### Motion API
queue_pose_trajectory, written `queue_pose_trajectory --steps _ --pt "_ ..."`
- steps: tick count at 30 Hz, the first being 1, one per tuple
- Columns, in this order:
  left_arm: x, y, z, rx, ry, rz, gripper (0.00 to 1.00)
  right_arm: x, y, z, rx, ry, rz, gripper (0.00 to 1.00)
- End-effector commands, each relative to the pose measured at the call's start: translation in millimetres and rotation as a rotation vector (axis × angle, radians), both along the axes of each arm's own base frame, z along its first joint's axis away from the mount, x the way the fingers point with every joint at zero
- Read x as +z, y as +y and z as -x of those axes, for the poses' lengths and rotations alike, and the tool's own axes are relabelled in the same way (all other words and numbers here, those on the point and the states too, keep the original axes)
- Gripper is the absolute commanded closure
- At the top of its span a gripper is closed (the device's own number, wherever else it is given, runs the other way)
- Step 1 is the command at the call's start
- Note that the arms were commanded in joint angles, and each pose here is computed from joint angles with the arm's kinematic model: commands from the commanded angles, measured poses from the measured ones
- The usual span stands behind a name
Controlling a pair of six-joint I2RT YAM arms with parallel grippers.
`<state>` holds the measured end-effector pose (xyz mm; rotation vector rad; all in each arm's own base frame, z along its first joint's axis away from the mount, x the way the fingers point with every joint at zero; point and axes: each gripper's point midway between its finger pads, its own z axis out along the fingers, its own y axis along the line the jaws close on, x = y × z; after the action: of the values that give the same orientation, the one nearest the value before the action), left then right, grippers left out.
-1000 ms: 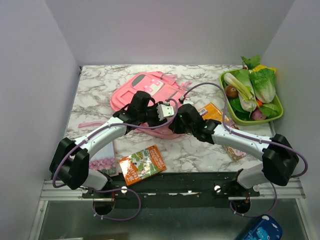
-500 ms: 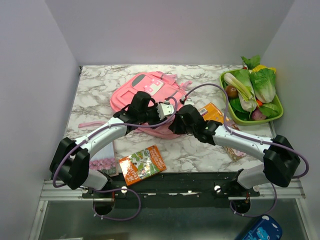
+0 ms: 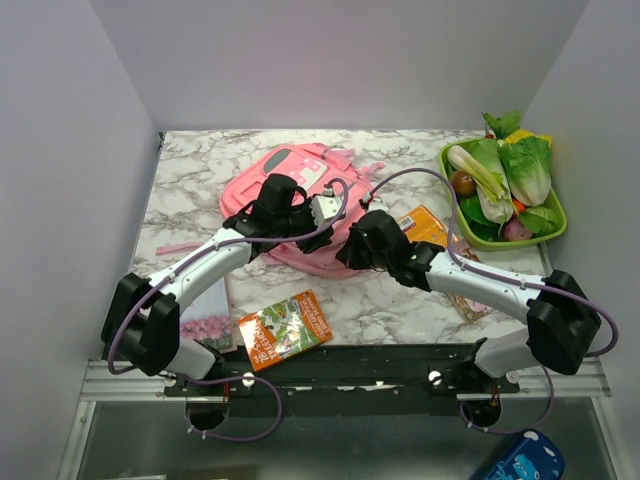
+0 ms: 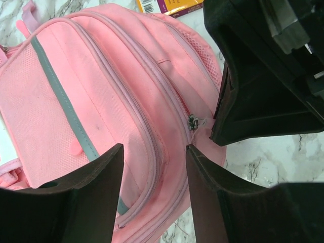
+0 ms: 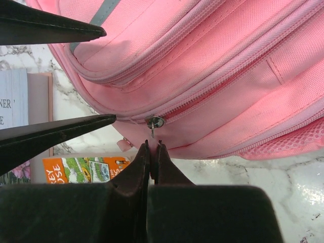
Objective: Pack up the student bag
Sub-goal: Zip the student bag at the center of the board.
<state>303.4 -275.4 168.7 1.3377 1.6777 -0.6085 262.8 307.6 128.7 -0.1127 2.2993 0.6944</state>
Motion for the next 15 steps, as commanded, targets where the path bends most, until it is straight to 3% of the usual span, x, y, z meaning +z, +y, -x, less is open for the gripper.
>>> queue_pose_trajectory --steps 1,5,10,14,15 --pt "-13 -2 8 -0.029 0.043 -0.003 0.4 25 13 0 0.027 -0.039 -0.087 0.99" --pt "-19 3 -4 0.018 -0.001 -0.024 0.4 25 13 0 0.029 -0.038 -0.09 1.0" --pt "-30 14 -22 0.112 -0.051 -0.068 0.55 24 14 3 0.034 -0.027 -0.104 1.0" --pt "-40 15 -13 0.088 -0.027 -0.088 0.65 23 9 -1 0.008 -0.039 -0.087 1.0" --pt "-40 15 -11 0.082 -0.028 -0.092 0.72 22 8 -2 0.002 -0.042 -0.076 0.99"
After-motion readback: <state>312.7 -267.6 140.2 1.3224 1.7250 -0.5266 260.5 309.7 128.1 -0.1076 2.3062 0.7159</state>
